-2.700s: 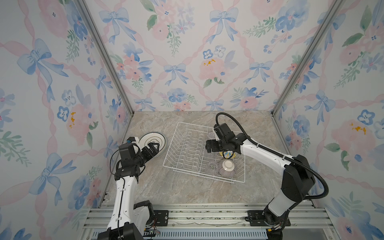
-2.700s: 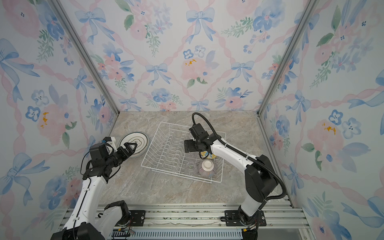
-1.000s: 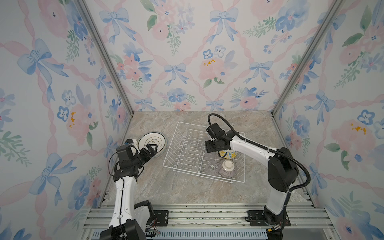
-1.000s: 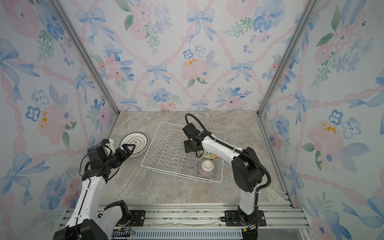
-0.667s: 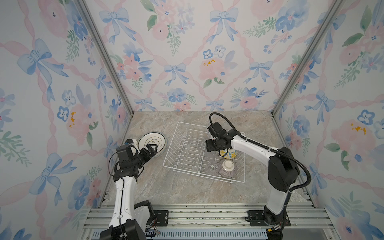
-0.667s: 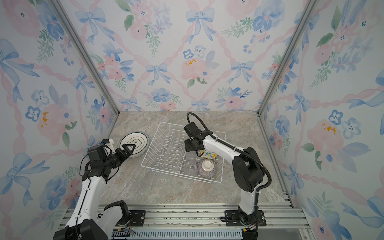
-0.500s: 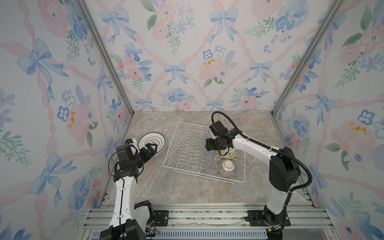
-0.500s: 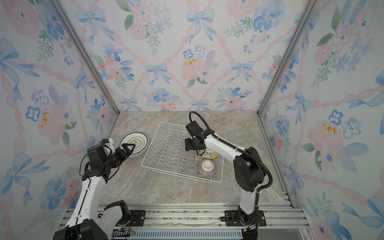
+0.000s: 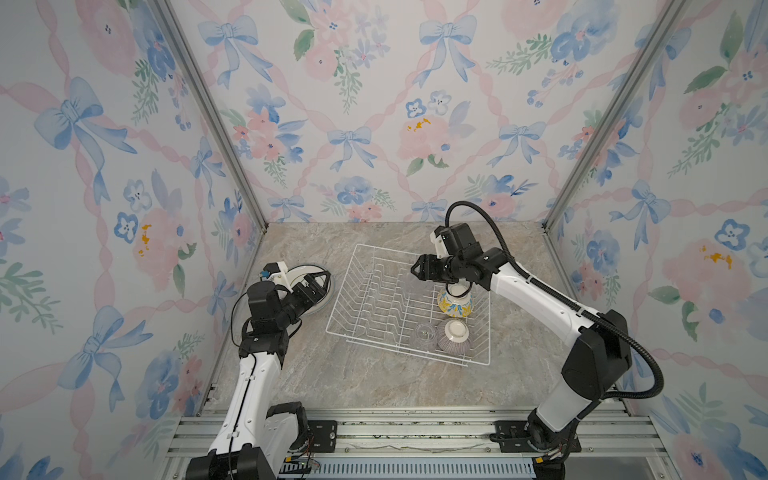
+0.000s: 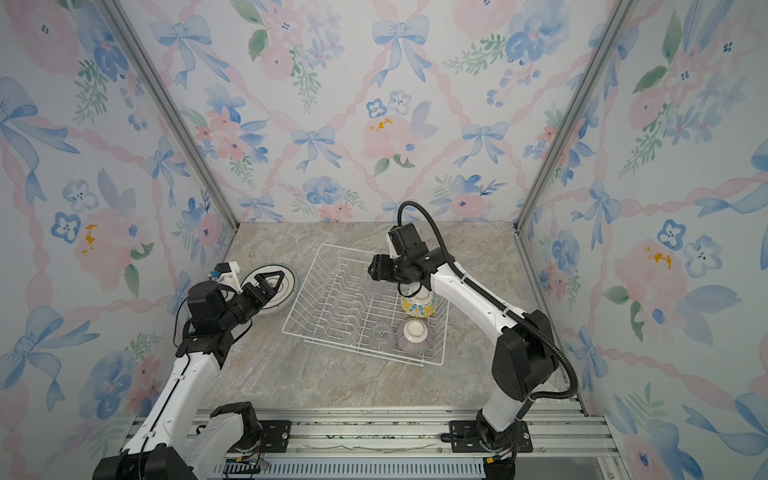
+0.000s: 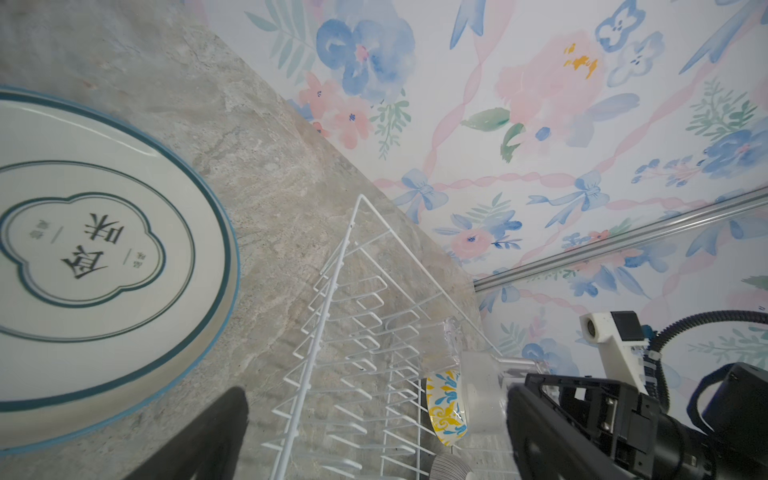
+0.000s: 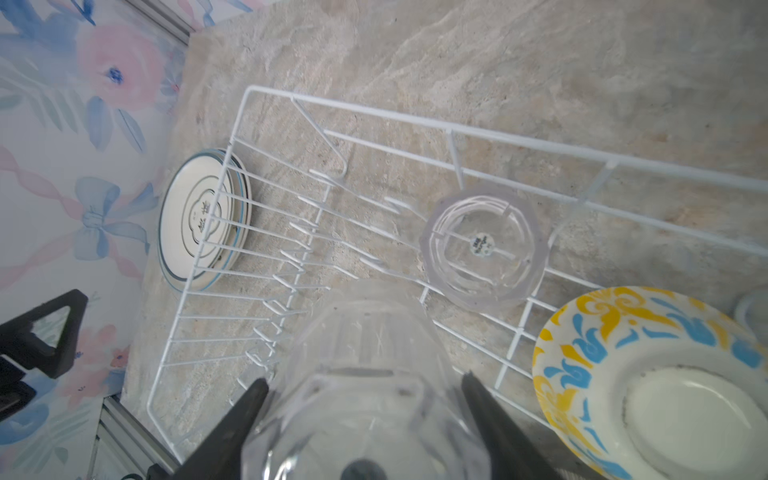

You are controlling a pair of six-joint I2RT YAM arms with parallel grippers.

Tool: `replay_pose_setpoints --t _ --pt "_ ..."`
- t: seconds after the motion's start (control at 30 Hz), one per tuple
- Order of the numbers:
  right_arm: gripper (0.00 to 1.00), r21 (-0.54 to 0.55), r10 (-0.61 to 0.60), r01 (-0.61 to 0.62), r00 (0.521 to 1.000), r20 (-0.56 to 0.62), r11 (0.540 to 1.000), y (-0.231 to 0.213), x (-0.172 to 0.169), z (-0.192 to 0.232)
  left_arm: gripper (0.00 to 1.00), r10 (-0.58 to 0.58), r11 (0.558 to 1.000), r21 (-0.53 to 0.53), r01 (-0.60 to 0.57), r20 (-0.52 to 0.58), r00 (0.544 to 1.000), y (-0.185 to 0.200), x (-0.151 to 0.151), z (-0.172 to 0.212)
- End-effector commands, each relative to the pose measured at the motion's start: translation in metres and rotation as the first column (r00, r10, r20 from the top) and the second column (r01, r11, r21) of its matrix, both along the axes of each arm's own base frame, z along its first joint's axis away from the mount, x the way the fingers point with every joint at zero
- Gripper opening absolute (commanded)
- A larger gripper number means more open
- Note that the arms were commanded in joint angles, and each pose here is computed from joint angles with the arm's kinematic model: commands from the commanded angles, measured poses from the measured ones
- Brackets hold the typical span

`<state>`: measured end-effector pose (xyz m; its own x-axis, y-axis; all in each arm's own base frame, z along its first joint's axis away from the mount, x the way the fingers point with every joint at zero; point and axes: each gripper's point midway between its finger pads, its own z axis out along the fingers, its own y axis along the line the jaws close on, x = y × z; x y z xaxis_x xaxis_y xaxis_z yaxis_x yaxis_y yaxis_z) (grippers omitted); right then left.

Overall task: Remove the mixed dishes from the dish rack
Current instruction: 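Grasp the clear glass in the rack and lift it with the right gripper, then hold the glass up with the right gripper while the left gripper reaches toward it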

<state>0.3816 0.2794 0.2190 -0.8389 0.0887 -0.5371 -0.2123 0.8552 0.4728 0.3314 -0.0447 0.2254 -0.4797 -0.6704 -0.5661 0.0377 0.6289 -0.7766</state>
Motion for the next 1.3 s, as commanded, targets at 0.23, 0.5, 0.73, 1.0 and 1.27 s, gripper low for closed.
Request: replay_pose_setpoints --t 0.23,0.5,0.73,1.0,1.27 --pt "0.26 0.35 -0.093 0.046 0.988 0.12 0.936 -0.003 0.028 0.1 0.96 -0.124 0.992 0.0 0.126 0.169 0.978 -0.065 0.024 0.045" --pt "0.25 0.448 -0.085 0.03 0.991 0.104 0.894 0.006 0.029 0.114 0.88 -0.231 0.972 0.005 0.237 0.244 0.942 -0.111 0.035 0.057" --pt "0.25 0.517 -0.055 0.01 0.996 0.072 0.856 0.016 0.025 0.118 0.86 -0.33 0.935 -0.021 0.353 0.309 0.892 -0.15 0.047 0.07" --pt "0.24 0.533 -0.043 0.005 0.997 0.06 0.846 0.019 0.023 0.118 0.82 -0.423 0.888 -0.015 0.459 0.362 0.831 -0.191 0.053 0.082" --pt "0.24 0.546 -0.029 -0.008 0.998 0.059 0.838 0.021 0.022 0.119 0.78 -0.455 0.868 -0.016 0.497 0.376 0.807 -0.211 0.056 0.082"
